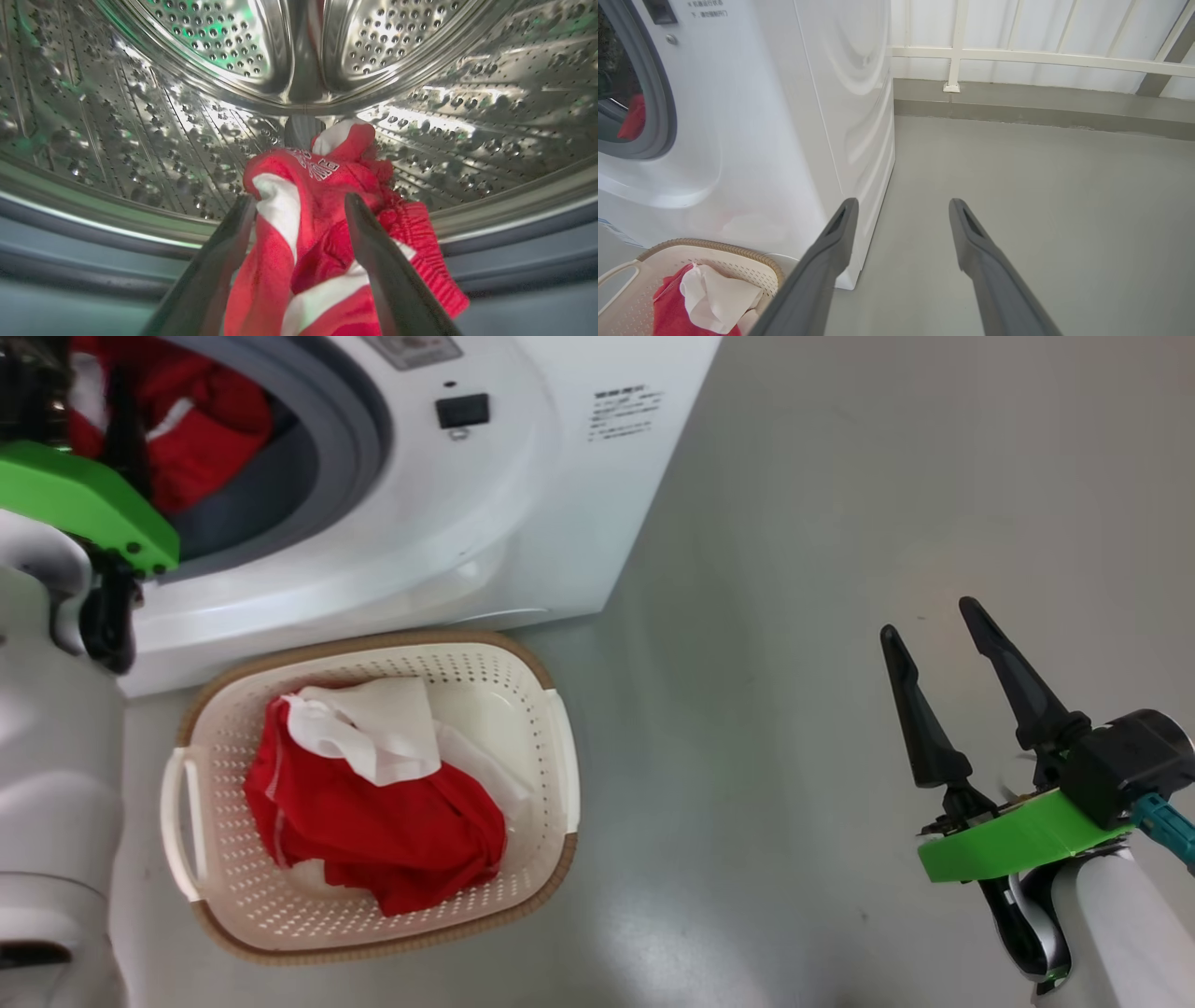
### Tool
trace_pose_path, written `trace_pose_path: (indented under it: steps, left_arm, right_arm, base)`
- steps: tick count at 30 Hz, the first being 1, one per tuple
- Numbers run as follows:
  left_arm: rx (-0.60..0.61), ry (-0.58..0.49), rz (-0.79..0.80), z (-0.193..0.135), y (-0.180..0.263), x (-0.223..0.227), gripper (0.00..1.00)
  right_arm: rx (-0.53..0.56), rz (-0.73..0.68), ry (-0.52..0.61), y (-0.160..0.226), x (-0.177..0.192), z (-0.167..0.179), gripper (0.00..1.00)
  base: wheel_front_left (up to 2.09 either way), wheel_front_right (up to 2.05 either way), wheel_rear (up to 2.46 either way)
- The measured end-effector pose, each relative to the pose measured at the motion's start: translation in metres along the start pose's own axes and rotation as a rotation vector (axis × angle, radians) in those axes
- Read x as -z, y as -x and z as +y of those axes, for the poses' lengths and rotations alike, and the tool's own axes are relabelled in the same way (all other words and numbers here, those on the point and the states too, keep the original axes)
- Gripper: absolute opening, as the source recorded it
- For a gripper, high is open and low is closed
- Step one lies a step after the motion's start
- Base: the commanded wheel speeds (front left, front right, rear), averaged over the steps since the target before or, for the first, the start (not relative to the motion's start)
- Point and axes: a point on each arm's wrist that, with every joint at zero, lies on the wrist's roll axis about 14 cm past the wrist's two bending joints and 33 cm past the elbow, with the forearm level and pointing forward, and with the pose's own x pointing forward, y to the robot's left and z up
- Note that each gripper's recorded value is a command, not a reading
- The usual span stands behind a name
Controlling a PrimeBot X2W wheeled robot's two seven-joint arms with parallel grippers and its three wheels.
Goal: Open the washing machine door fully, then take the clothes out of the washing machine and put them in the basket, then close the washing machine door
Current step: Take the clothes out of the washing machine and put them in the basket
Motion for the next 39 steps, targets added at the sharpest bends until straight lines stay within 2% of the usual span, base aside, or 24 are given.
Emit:
trace_pose_path:
  steps: [6,10,12,18,23,33,39]
  left_arm:
    - [-0.061,-0.035,0.145,0.010,-0.009,0.026,1.00]
    - [-0.091,-0.107,0.212,0.017,-0.011,0.036,1.00]
    - [-0.101,-0.133,0.232,0.018,-0.012,0.042,0.00]
    - [-0.113,-0.165,0.230,0.020,-0.010,0.039,0.00]
    - [-0.107,-0.168,0.147,0.018,-0.007,0.021,0.00]
    - [-0.040,-0.069,-0.017,0.001,0.013,-0.014,0.00]
    - [-0.021,-0.092,-0.078,0.000,0.033,-0.026,0.00]
  right_arm:
    - [0.032,0.025,-0.007,0.005,0.008,-0.009,1.00]
    - [0.036,0.024,-0.012,0.005,0.008,-0.009,1.00]
    - [0.039,0.021,-0.012,0.004,0.007,-0.010,1.00]
    - [0.042,0.021,-0.033,0.004,0.008,-0.008,1.00]
    - [0.041,0.008,-0.036,0.003,0.003,-0.007,1.00]
    - [0.018,-0.033,-0.043,0.004,-0.013,0.002,1.00]
    - [0.003,-0.046,-0.050,0.011,-0.019,0.009,1.00]
  base:
    - [0.00,0.00,0.00]
    - [0.00,0.00,0.00]
    - [0.00,0.00,0.00]
    - [0.00,0.00,0.00]
    - [0.00,0.00,0.00]
    - [0.00,0.00,0.00]
    - [0.00,0.00,0.00]
